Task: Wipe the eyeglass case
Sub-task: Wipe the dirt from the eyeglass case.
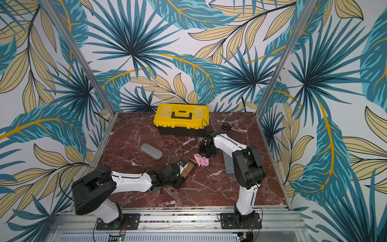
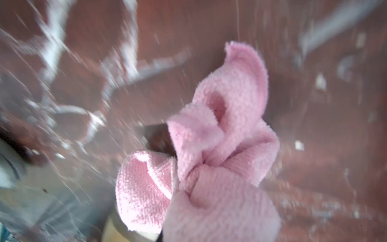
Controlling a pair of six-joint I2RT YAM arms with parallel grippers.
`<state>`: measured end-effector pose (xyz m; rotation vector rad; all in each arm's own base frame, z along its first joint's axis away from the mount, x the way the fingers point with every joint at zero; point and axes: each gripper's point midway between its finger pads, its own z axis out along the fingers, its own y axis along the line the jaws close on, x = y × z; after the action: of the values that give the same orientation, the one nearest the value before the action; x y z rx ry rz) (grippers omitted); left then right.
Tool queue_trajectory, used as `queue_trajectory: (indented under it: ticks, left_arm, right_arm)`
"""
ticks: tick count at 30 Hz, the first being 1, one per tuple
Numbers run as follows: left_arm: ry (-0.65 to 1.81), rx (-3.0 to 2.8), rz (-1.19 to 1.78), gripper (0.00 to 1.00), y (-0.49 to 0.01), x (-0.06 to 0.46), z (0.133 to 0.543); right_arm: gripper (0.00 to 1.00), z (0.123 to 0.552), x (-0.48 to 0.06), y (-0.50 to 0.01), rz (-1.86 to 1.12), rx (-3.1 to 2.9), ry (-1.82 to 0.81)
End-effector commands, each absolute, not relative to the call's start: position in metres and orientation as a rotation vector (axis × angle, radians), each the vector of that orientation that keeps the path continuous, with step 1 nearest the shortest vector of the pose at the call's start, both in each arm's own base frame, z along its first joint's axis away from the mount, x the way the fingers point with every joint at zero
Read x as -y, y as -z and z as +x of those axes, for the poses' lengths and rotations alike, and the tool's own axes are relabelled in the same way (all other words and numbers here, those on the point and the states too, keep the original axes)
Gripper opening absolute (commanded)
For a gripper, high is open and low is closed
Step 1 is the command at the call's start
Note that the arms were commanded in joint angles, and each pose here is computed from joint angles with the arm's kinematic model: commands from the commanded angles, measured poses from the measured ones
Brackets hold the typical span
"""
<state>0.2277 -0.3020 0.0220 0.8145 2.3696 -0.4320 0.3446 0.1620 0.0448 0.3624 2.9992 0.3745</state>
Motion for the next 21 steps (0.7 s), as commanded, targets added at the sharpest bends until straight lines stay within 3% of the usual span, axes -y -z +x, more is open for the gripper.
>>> queue_trajectory:
  ticks: [1, 12, 21]
  left_arm:
    - [0.396, -2.579, 0.858, 0.38, 0.005, 0.279, 0.195]
    - [0.491, -2.613, 0.866, 0.79, -0.003, 0.294, 0.189]
    - [0.665, -2.565, 0.834, 0.88, -0.037, 0.334, 0.199]
  right_arm:
    - [0.0, 0.318, -0.158, -0.031, 0.351, -3.064, -0.336]
    - [0.0, 0.347, -0.213, -0.037, 0.185, -3.068, -0.407]
    - [0.0, 0.356, -0.265, -0.047, -0.032, -3.081, -0.43]
